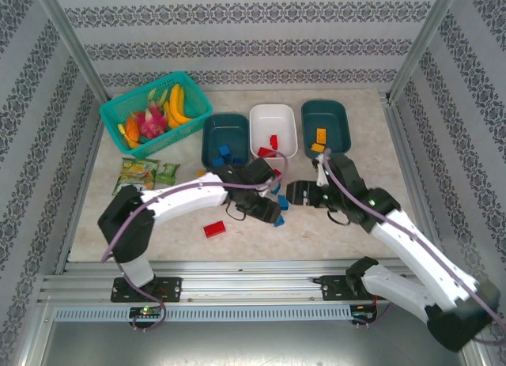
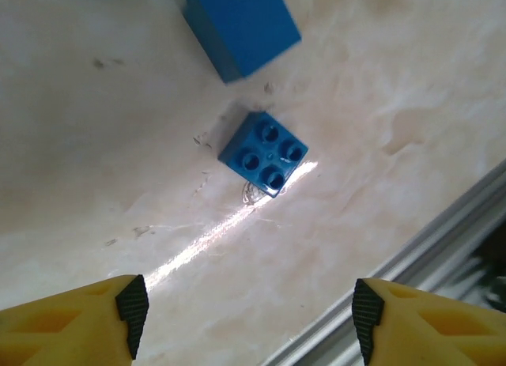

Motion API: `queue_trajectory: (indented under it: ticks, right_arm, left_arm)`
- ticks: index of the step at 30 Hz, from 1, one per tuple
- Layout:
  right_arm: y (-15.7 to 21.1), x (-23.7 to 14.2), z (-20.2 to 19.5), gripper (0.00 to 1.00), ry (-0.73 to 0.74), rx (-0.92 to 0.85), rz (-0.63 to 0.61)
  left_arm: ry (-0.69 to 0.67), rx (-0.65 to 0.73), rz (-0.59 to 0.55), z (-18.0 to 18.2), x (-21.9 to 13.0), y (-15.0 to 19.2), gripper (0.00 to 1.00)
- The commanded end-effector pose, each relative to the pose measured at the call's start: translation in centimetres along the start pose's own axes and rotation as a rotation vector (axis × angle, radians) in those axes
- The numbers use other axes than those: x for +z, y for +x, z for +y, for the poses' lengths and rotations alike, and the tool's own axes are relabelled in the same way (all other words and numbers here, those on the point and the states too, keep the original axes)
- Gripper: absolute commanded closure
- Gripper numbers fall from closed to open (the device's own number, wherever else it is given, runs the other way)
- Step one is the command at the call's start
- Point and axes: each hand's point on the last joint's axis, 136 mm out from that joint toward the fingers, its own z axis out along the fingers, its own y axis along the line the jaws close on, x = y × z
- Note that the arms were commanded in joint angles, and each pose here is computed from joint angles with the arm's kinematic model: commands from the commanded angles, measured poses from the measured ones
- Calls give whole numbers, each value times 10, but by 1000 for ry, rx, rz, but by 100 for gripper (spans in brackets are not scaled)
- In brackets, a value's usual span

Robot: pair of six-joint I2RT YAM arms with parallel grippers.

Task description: Sort the legos into containers by color

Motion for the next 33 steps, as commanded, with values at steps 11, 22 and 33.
queue_trajectory:
  ticks: [11,22,33]
  right_arm:
    - [39,-73,-11,12,-95,156,-128]
    - [37,-75,-13,15,-89,168,-145]
    - [34,-69,-10,16,-95,164,-138]
  left_arm:
    - [-209,160,88,2,54,-7,19]
    - [-208,253,130,-8,78,-10,36]
    - [-260,218,69,-3,63,-12,70]
